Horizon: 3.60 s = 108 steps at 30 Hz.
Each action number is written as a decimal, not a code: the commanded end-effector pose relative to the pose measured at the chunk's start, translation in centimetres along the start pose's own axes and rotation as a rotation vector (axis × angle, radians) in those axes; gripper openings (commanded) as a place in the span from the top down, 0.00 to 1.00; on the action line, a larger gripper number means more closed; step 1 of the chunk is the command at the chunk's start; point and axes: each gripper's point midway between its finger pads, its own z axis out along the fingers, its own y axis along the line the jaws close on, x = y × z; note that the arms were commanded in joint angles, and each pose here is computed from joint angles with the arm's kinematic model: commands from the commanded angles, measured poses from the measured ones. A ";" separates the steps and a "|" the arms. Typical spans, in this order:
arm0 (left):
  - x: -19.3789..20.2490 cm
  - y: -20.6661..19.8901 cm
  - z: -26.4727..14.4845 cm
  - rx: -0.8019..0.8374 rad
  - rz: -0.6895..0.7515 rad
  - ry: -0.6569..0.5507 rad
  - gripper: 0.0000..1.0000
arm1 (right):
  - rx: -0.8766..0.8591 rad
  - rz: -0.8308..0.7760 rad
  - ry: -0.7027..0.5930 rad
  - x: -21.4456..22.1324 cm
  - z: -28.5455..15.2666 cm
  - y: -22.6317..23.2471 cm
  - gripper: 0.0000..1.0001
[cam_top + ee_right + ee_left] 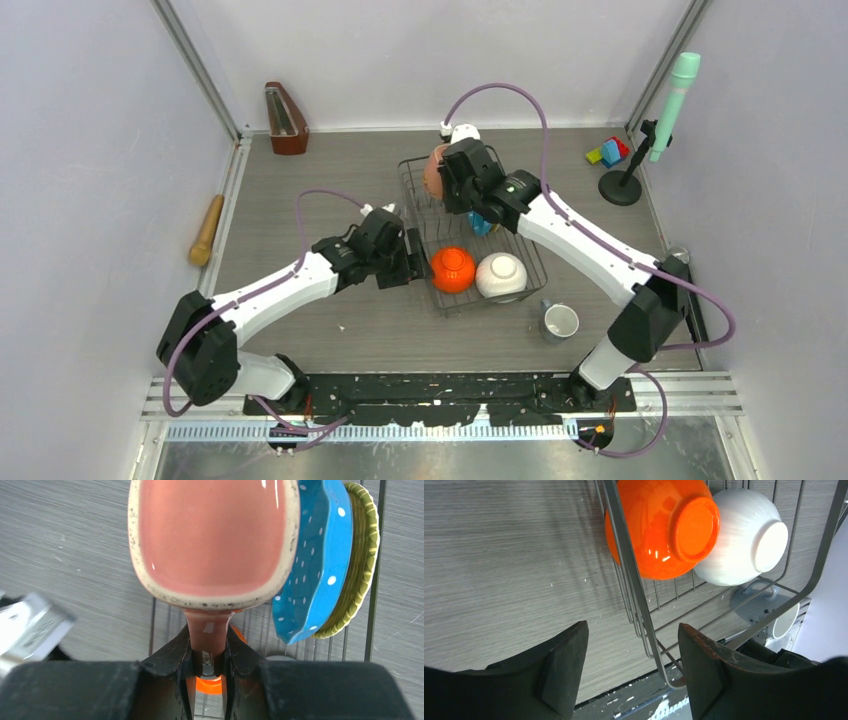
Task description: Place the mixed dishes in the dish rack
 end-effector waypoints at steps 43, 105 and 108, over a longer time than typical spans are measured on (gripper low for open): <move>-3.8 6.1 -8.1 0.054 -0.010 -0.088 0.30 | 0.139 0.026 -0.024 -2.3 17.0 0.1 1.00; -2.9 6.2 -6.6 0.092 -0.044 -0.044 0.30 | 0.245 0.087 0.107 3.7 14.9 1.0 1.00; -2.8 6.3 -6.6 0.089 -0.044 -0.044 0.30 | 0.248 0.078 0.124 4.7 15.5 0.9 1.00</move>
